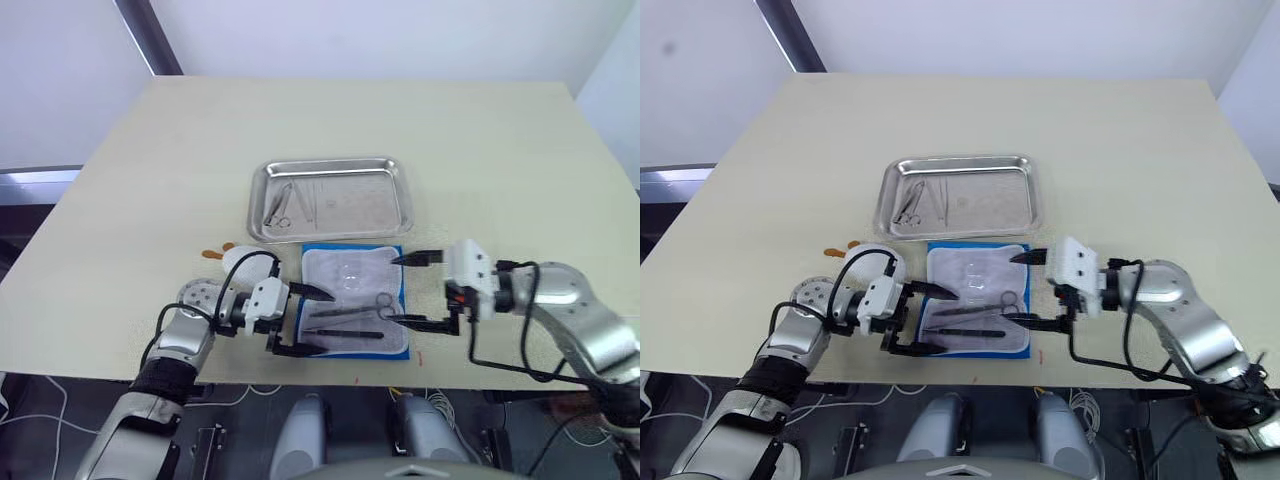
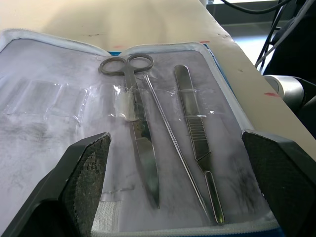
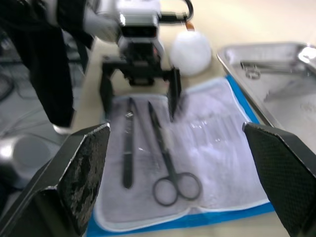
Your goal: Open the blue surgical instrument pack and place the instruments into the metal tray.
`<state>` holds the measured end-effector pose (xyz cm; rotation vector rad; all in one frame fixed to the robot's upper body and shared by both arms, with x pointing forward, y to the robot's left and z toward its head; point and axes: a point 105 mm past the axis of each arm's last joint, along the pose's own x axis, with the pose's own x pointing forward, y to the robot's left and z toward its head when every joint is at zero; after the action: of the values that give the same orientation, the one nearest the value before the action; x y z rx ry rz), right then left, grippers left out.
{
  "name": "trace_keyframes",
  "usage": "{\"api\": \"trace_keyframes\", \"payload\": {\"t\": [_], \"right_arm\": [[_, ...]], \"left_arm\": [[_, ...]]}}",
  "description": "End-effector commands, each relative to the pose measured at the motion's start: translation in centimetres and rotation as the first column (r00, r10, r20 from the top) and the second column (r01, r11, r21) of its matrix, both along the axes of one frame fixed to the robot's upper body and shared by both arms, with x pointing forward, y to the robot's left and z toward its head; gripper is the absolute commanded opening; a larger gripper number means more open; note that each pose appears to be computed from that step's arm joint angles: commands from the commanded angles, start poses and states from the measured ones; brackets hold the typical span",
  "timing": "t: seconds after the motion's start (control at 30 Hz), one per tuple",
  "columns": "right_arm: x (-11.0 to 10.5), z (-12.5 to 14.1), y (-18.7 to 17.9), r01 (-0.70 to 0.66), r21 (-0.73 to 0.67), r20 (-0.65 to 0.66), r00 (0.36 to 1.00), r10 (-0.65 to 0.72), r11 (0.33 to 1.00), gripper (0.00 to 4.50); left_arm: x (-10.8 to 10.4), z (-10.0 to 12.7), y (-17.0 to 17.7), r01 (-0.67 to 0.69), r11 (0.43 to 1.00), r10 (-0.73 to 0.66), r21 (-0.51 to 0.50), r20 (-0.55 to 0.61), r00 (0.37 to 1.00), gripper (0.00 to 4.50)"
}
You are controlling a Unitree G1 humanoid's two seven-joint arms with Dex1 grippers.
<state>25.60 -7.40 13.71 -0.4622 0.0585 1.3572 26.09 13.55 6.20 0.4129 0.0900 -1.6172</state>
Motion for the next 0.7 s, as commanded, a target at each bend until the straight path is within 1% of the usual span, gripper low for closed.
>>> {"api": "trace_keyframes", "payload": {"t": [0.03,0.23,0.4,0.6,0.7], "right_arm": [[1.3,-0.5,0.6,0.034,-0.068,0.062,0.998,-0.03,0.997,4.5],[2.8,-2.1,1.8,0.079,-0.158,0.06,0.996,-0.071,0.984,4.5],[3.1,-2.7,2.5,0.082,-0.183,0.042,0.996,-0.076,0.98,4.5],[3.8,-3.9,2.7,0.091,-0.248,0.053,0.995,-0.081,0.964,4.5],[3.2,-4.5,2.8,0.057,-0.279,0.03,0.998,-0.051,0.958,4.5]], "left_arm": [[-1.1,-2.7,0.4,0.003,0.997,0.007,0.082,-0.117,0.993,4.47],[-1.2,-3.0,0.6,-0.003,0.995,0.015,0.103,-0.121,0.993,4.47],[-1.3,-3.1,0.5,-0.009,0.995,0.021,0.104,-0.122,0.992,4.47],[-1.3,-3.2,0.5,-0.019,0.995,0.031,0.102,-0.123,0.992,4.47],[-1.6,-3.2,0.8,-0.024,0.994,0.037,0.103,-0.124,0.992,4.47]]}}
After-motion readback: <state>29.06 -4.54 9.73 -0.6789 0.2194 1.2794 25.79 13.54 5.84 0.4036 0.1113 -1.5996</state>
